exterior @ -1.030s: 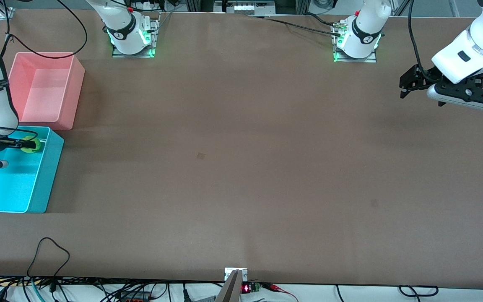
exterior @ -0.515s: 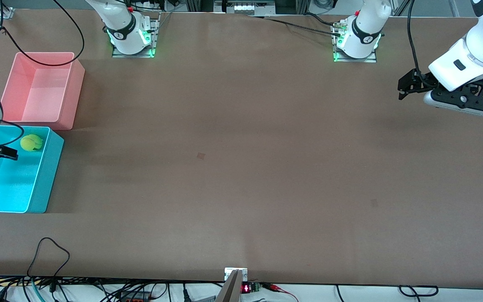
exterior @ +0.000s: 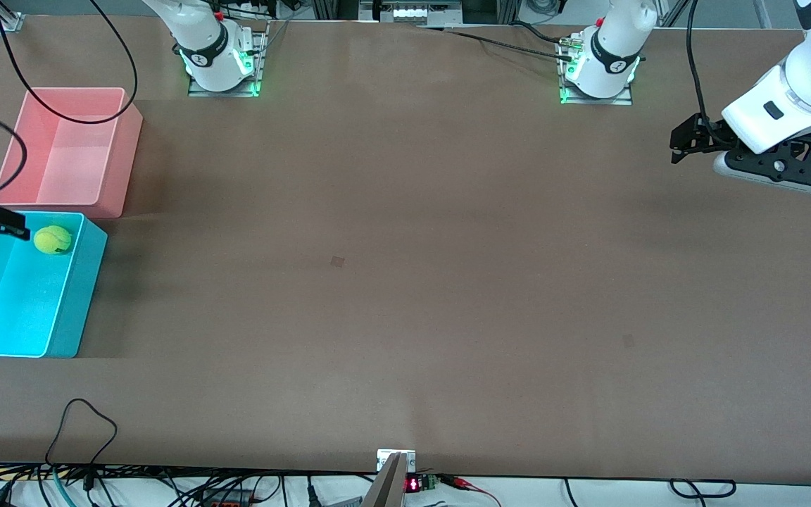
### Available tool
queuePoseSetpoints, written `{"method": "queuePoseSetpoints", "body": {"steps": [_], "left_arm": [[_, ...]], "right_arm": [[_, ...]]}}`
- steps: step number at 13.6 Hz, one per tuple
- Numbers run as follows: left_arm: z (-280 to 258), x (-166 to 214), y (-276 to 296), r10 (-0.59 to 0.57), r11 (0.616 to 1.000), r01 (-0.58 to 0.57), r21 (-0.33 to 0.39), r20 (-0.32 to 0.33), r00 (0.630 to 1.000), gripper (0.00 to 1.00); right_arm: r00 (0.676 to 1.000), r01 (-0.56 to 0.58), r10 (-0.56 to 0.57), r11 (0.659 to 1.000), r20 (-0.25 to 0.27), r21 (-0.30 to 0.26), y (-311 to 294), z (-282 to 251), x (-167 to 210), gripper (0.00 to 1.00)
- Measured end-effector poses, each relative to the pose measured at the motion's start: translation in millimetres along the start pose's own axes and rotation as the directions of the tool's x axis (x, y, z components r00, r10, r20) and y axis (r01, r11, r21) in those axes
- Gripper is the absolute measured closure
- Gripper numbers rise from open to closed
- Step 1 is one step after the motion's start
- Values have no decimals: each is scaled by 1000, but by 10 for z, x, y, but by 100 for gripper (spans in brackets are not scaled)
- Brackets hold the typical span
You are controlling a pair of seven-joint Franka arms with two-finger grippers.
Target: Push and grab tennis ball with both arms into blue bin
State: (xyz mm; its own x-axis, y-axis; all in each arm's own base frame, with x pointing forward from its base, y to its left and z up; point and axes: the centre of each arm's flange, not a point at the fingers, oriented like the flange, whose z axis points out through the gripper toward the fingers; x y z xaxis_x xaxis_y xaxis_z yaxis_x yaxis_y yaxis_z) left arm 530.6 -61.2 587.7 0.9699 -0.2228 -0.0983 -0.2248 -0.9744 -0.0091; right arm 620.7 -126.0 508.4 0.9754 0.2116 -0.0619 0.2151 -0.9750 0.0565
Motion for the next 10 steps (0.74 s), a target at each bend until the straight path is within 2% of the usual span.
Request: {"method": "queuePoseSetpoints", "body": {"steps": [2,6,10], "left_arm": [[8,4,5,1,1000,-1,0,2,1000,0],[20,2,6,2,1000,-2,-1,8,1000,0],[29,5,6,2,1000,-2,-1,10,1000,0]], "right_arm": [[1000,15,-16,998,15,57,-205,-167,-41,0],[1000,16,-17,997,10,71,-297,-449,-191,0],[994,-104,101,992,43,77,-597,-588,-224,0]]}}
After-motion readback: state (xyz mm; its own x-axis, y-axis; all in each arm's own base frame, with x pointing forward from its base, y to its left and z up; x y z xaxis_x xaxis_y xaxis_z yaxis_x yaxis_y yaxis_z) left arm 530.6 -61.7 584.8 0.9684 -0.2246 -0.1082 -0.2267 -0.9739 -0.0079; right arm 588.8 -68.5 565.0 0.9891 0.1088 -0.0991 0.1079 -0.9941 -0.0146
